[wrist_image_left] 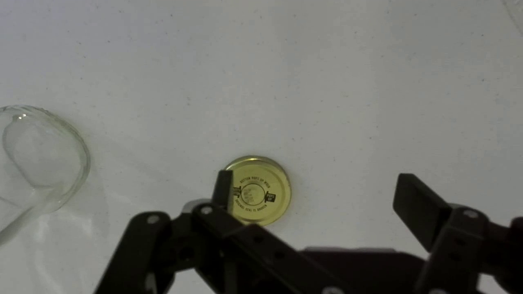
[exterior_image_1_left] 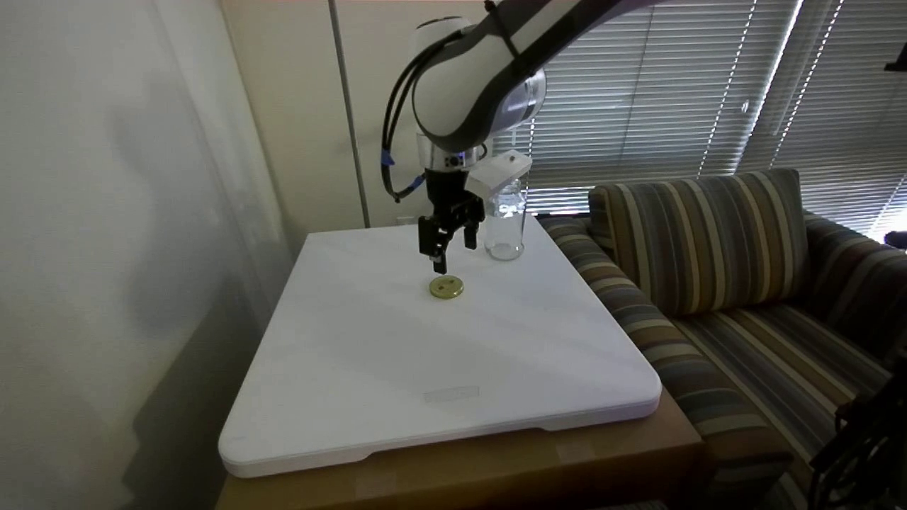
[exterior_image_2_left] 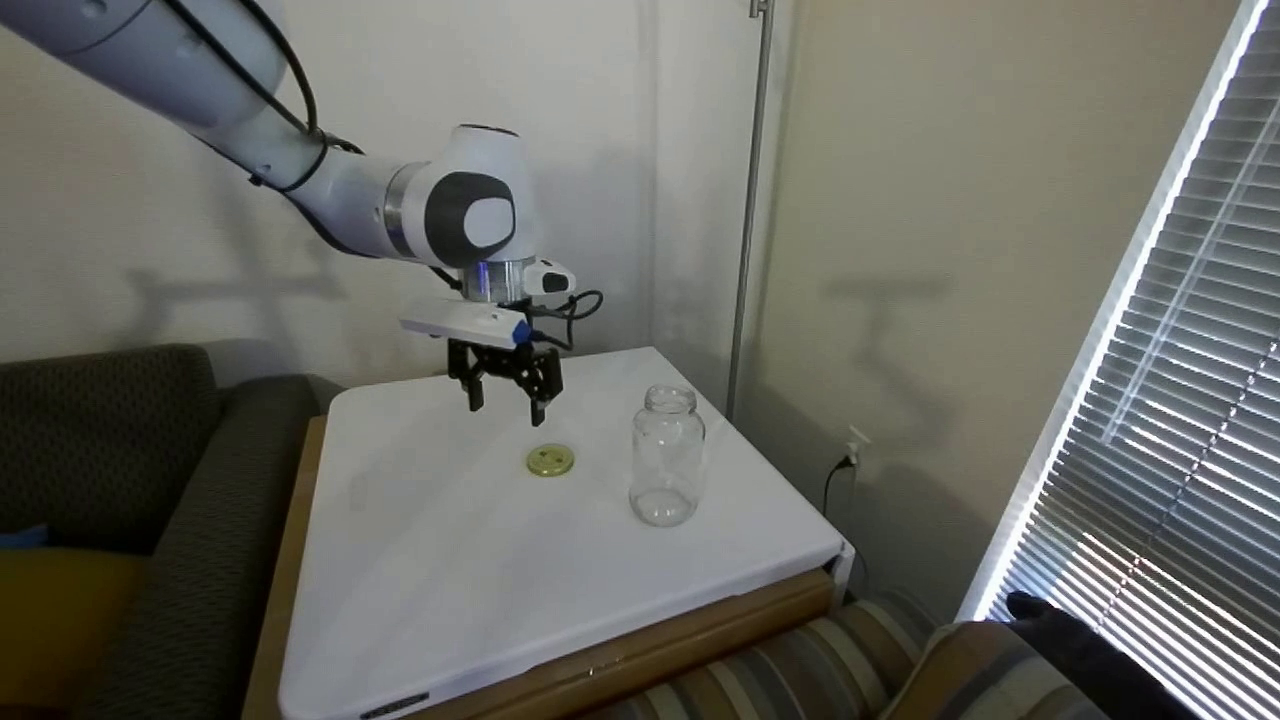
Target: Pick the cap and put it on top of the bottle
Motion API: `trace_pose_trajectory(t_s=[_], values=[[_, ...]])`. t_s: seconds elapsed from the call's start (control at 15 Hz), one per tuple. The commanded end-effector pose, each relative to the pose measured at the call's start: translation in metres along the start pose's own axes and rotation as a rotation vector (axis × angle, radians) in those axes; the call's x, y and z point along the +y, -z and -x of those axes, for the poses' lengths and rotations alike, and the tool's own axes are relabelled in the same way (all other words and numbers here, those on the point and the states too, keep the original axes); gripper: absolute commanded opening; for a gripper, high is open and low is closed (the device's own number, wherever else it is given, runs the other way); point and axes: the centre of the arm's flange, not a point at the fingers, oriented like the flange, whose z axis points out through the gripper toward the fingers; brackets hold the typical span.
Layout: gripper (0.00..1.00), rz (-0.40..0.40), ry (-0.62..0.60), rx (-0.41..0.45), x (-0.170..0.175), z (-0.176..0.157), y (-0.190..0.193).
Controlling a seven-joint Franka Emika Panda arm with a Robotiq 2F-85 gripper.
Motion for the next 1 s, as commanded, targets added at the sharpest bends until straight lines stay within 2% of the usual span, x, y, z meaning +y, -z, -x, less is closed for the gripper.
trace_pose_trajectory(t_s=[0.0,0.53,0.93], values=[[1.00,-0.008,-0.004,0.005,0.013,-0.020,-0.008],[1.00,0.032,-0.045,0.053,0.034,-0.062,-0.042],[1.00,0.010,-0.069,0.046,0.037,-0.069,-0.067]])
